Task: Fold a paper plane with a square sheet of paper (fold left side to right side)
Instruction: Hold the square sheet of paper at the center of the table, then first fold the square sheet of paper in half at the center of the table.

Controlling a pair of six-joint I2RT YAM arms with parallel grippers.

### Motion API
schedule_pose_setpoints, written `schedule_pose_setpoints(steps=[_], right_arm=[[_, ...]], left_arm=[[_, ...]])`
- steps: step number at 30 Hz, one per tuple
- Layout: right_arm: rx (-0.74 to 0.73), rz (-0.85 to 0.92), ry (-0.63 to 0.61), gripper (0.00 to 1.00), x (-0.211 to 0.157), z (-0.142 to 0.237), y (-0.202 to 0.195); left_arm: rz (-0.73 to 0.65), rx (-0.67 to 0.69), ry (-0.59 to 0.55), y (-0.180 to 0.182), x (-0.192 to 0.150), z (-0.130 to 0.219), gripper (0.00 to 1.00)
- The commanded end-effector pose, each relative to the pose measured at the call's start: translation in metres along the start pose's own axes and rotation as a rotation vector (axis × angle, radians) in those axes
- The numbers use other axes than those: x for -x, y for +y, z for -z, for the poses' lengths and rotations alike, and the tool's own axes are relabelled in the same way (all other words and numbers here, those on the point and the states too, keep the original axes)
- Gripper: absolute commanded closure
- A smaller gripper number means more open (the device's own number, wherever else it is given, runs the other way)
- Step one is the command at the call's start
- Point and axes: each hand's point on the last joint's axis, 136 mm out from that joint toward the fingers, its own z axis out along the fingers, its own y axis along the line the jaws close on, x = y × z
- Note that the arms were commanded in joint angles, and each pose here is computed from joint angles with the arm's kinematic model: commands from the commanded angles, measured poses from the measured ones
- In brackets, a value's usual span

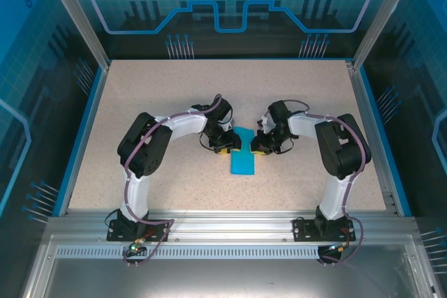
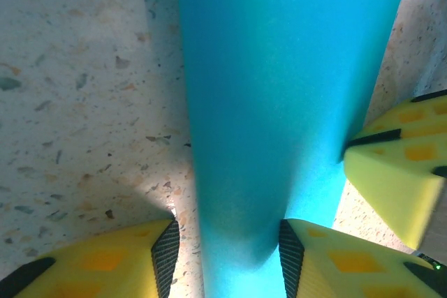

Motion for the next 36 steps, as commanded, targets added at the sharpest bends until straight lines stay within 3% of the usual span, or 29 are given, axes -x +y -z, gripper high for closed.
schedule_pose_setpoints(steps=[1,11,16,23,36], right_arm=[[-0.074,-0.043,0.057,0.86,-0.012,-0.012,-0.018],[-0.162,-0.069,0.094,0.86,-0.021,-0.016,-0.039],[-0.164,-0.072,0.096,0.86,-0.021,-0.017,-0.040],[-0.169,-0.077,0.098,0.85,-0.021,-0.017,-0.041],[-0.195,-0.084,0.110,0.85,-0.023,-0.017,-0.046]], left_arm=[[-0.017,0.054,0.069,0.009,-0.019,-0.022,0.51],[-0.088,0.053,-0.062,-0.014,-0.005,0.044,0.42],[-0.130,-0.044,-0.073,-0.036,-0.009,0.060,0.47],[-0.171,-0.274,-0.009,-0.077,-0.015,0.043,0.61],[-0.069,-0.065,0.043,-0.013,-0.019,-0.007,0.65]])
